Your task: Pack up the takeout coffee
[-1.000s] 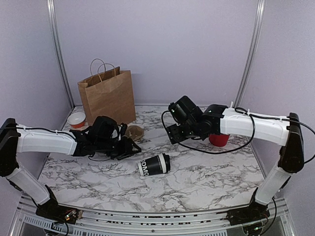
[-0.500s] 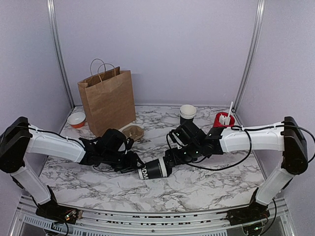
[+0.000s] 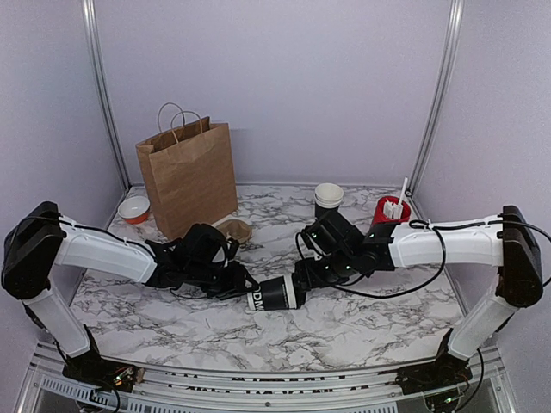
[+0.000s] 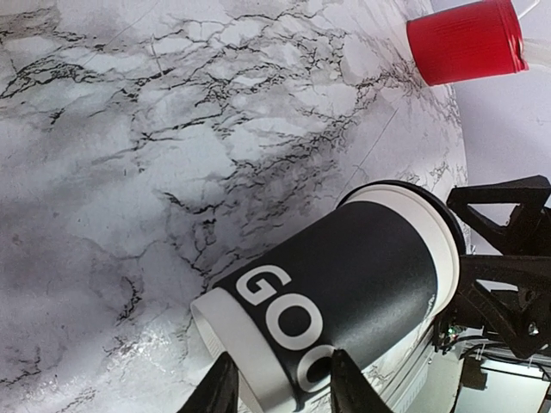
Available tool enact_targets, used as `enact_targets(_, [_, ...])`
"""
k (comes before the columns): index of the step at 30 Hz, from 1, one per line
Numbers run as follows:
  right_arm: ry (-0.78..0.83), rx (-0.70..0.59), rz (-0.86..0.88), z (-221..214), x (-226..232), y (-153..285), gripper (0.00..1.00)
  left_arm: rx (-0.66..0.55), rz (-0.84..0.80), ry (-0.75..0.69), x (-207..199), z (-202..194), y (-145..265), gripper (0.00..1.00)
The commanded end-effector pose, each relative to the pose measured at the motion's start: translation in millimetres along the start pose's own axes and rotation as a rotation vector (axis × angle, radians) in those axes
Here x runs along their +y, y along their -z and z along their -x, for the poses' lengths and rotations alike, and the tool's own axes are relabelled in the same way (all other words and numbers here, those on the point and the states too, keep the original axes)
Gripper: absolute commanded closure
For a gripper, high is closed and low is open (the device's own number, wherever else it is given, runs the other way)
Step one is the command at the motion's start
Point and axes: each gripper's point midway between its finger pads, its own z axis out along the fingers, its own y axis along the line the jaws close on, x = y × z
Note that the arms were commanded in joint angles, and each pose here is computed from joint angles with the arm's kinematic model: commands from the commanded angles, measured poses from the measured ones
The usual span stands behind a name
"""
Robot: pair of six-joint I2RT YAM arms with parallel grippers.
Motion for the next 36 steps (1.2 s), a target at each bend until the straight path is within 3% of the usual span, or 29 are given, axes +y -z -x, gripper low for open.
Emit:
enact_targets(1, [0.005,-0.003,-0.046,2.6,-1.1,-1.5,0.36,0.068,0.088,0.012,25.1,-19.7,-10.5,0.64])
enact_targets(11, [-0.021,-0.009,-0.061,0.9,-5.2,-11.6,0.58,0.077,0.110,0.012,32.4,-23.1,-12.4,0.66])
enact_targets(18, [-0.014,-0.094,-0.067,32.2,6.5,8.6,0.76,0.057,0.085,-0.010,18.1,-12.9,-10.1,0.66])
enact_targets(36, [0.167,-0.254,-0.205,86.0,51.3,73.5,0.78,0.020,0.047,-0.047,-9.5,19.0,-26.7,0.66])
